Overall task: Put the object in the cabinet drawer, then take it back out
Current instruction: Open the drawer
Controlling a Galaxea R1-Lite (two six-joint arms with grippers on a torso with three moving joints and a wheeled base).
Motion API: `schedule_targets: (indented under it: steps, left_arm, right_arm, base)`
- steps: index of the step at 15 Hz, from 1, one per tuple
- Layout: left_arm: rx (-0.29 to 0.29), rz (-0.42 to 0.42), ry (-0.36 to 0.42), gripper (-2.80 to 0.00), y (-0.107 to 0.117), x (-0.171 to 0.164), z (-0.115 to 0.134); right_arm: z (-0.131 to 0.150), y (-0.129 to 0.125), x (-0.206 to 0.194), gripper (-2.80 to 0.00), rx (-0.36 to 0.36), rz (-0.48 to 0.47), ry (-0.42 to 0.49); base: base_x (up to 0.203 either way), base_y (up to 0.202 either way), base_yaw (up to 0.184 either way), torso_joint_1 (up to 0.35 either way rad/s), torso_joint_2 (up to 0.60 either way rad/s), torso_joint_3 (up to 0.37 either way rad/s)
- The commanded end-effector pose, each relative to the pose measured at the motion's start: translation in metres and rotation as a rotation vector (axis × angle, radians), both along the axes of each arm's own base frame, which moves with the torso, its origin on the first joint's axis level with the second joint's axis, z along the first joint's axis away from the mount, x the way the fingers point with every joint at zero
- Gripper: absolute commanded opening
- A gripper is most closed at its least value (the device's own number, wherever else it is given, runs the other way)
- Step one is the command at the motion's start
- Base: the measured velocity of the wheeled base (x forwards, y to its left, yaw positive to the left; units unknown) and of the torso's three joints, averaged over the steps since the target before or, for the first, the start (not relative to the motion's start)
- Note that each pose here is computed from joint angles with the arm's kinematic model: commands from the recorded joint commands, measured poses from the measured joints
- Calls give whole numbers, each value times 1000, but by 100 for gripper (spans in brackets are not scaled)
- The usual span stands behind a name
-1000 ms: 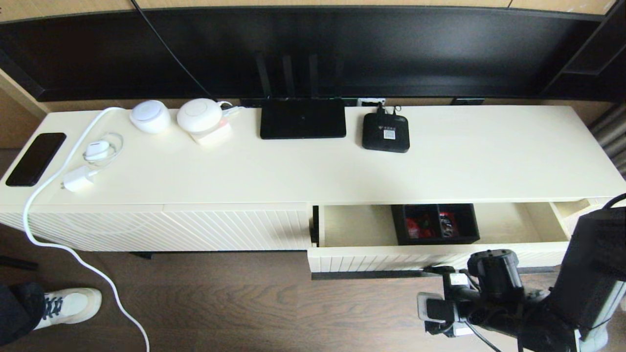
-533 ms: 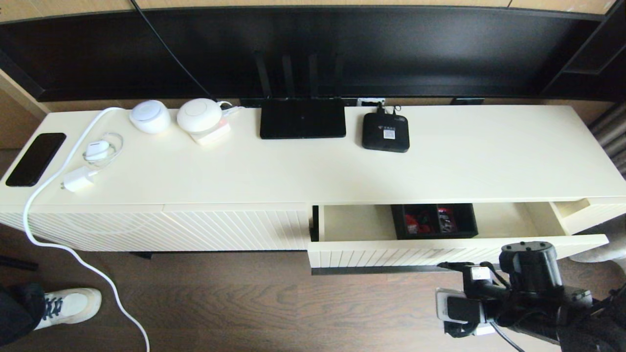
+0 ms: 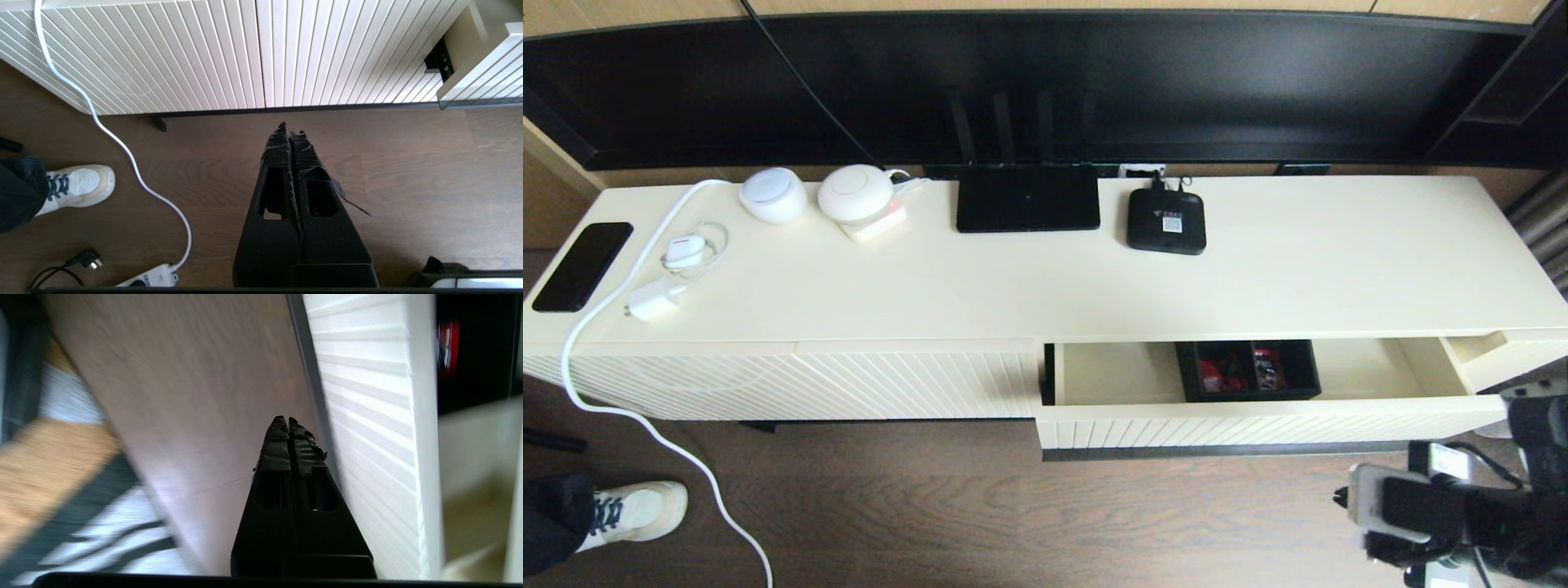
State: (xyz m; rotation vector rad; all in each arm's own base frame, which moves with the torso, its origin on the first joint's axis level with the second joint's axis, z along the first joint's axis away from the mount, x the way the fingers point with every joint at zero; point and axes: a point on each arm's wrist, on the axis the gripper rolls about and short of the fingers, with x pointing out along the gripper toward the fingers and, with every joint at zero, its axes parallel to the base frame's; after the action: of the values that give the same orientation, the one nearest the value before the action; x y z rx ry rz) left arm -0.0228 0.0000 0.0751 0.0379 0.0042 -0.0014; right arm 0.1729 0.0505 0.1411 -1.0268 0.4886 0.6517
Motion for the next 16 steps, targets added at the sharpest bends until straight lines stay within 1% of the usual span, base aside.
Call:
schedule_targets:
  steps: [1, 2, 3, 4, 6, 7, 8, 9, 10, 11, 12, 14, 16]
  left_arm:
    - [0, 0, 0, -280, 0, 0, 0]
    - [0, 0, 2, -280, 0, 0, 0]
    - [0, 0, 2, -280, 0, 0, 0]
    - [0, 0, 0, -280, 0, 0, 0]
    - [0, 0, 2, -280, 0, 0, 0]
    - [0, 0, 1, -280, 0, 0, 0]
    - [0, 0, 0, -280, 0, 0, 0]
    - [0, 0, 1, -280, 0, 0, 0]
    - [0, 0, 0, -280, 0, 0, 0]
    - [0, 0, 2, -280, 0, 0, 0]
    - [0, 0, 1, -280, 0, 0, 0]
    - [0, 0, 2, -280, 0, 0, 0]
    - [0, 0, 1, -280, 0, 0, 0]
  right_arm:
    - [35, -7, -22, -280, 216, -223, 45]
    - [49, -8, -22, -280, 309, -332, 78]
    - [60, -8, -22, -280, 383, -421, 105]
    - [64, -8, -19, -280, 426, -512, 139]
    - [53, -6, -3, -280, 409, -668, 172]
    - [49, -3, 7, -280, 426, -730, 183]
    - [48, 2, 19, -280, 476, -779, 182]
    - [52, 9, 32, -280, 549, -818, 170]
    - [59, 15, 41, -280, 604, -842, 156]
    - [63, 20, 49, -280, 639, -853, 150]
    - [65, 23, 55, -280, 656, -857, 146]
    - [64, 31, 65, -280, 667, -861, 158]
    - [61, 38, 77, -280, 693, -891, 179]
  base:
    - [0, 0, 0, 0, 0, 0]
    - [0, 0, 0, 0, 0, 0]
    - [0, 0, 0, 0, 0, 0]
    - [0, 0, 0, 0, 0, 0]
    - [0, 0, 0, 0, 0, 0]
    - [0, 0, 0, 0, 0, 0]
    - [0, 0, 0, 0, 0, 0]
    - [0, 0, 0, 0, 0, 0]
    - [0, 0, 0, 0, 0, 0]
    - [0, 0, 0, 0, 0, 0]
    - [0, 0, 0, 0, 0, 0]
    - [0, 0, 0, 0, 0, 0]
    - [0, 0, 0, 0, 0, 0]
